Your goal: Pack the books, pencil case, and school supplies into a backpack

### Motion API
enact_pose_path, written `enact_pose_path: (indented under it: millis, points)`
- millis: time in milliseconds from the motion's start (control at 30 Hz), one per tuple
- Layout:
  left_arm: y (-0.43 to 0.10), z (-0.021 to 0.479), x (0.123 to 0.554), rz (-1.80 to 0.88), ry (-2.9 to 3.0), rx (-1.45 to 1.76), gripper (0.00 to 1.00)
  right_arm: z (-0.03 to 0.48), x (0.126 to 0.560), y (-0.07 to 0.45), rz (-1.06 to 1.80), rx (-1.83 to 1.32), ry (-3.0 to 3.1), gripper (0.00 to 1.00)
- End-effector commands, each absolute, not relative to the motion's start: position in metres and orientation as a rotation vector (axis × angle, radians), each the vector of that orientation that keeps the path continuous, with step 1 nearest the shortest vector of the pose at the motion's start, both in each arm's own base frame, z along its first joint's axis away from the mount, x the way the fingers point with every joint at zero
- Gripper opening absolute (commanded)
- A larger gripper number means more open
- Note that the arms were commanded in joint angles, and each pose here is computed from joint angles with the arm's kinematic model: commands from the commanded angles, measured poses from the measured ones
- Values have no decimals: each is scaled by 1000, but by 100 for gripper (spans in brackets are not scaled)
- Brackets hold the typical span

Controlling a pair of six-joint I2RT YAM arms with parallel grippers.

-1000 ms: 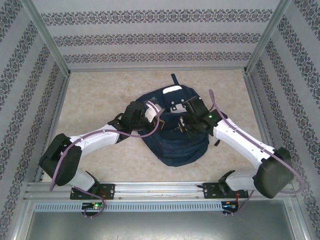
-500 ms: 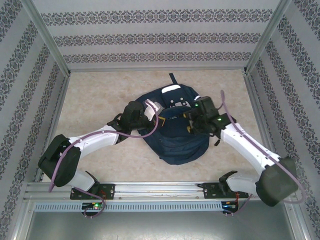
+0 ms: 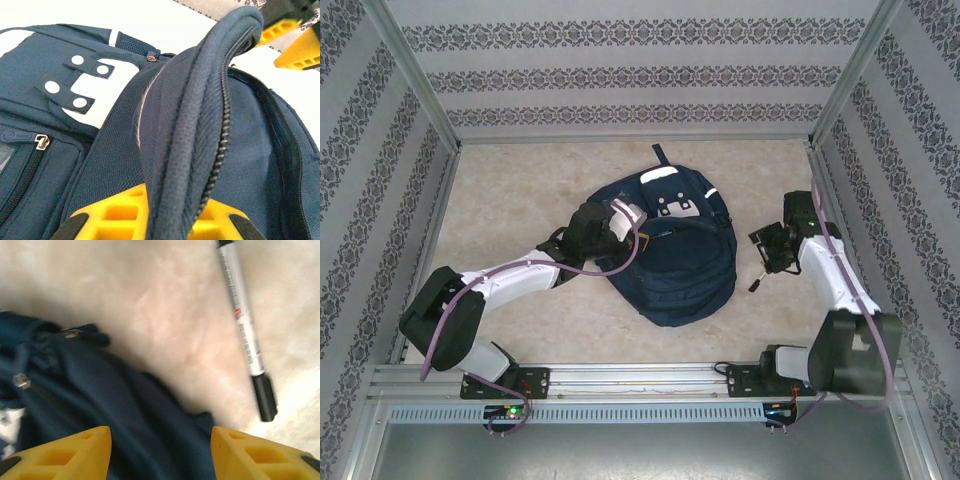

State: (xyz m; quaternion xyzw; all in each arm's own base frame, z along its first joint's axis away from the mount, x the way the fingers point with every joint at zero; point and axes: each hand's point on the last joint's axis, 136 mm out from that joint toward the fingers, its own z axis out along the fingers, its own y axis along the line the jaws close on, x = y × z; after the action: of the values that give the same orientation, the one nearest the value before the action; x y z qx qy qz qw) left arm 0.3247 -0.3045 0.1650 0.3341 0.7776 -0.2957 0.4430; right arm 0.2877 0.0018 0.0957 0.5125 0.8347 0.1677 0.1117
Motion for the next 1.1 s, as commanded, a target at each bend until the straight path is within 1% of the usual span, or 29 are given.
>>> enact_pose_path:
  millis: [0,200,267,333,433,533,667,867,1067]
  points:
    - [-310,189,335,-709,1845,823,0,75,284,-7,384,1348,2644,52]
    - [-307,191,332,-695,1844,830,0,44,278,-25,176,1374,2750,52]
    - [-306,192,332,-696,1843,828,0,32,276,-23,180,1386,2791,49]
    - [-306,192,332,-694,1845,829,0,21,272,-19,175,1408,2832,41]
    - [-306,192,332,-689,1845,834,0,12,261,-24,79,1451,2849,33]
    - [-306,192,332,-686,1846,835,0,4,256,-24,79,1466,2860,23]
    - [-307,192,334,-685,1847,839,0,-1,251,-21,91,1487,2877,24]
    - [-306,192,333,-680,1848,839,0,8,248,-22,75,1470,2887,32]
    - [-305,190,331,-687,1850,838,0,25,252,-33,-3,1359,2906,32]
